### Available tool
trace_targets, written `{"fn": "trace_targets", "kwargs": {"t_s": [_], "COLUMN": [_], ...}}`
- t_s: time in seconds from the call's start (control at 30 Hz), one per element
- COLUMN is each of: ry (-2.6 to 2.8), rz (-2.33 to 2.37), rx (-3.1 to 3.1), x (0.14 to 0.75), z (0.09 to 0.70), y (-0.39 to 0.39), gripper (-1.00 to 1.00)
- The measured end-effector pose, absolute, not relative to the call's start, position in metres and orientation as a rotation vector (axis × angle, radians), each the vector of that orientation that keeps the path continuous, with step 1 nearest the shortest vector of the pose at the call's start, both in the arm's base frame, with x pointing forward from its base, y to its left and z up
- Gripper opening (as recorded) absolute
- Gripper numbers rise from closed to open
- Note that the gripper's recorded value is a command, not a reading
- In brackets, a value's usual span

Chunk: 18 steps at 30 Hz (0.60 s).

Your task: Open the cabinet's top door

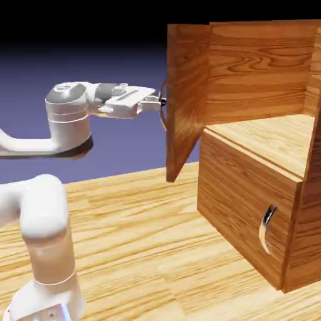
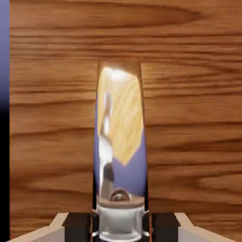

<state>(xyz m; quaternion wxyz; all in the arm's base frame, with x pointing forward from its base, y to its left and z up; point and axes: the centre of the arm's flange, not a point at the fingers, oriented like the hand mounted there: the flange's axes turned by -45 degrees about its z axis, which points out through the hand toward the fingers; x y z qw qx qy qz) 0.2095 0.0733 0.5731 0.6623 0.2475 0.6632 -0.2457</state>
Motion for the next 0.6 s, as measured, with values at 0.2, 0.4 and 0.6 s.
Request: {"fn": "trace_targets", "kwargs": {"t_s": [0.2, 0.4, 0.6], "ry": [1.474, 1.439, 1.394], "rz": [-0.644, -0.747, -0.862], "rx": [0.646, 0.747, 0.861], "x": [0.185, 0.162, 0.147], "z": [0.573, 0.573, 0.573], "y": [0.12, 0.179, 0.247], "gripper": [-1.0, -1.0, -1.0]}}
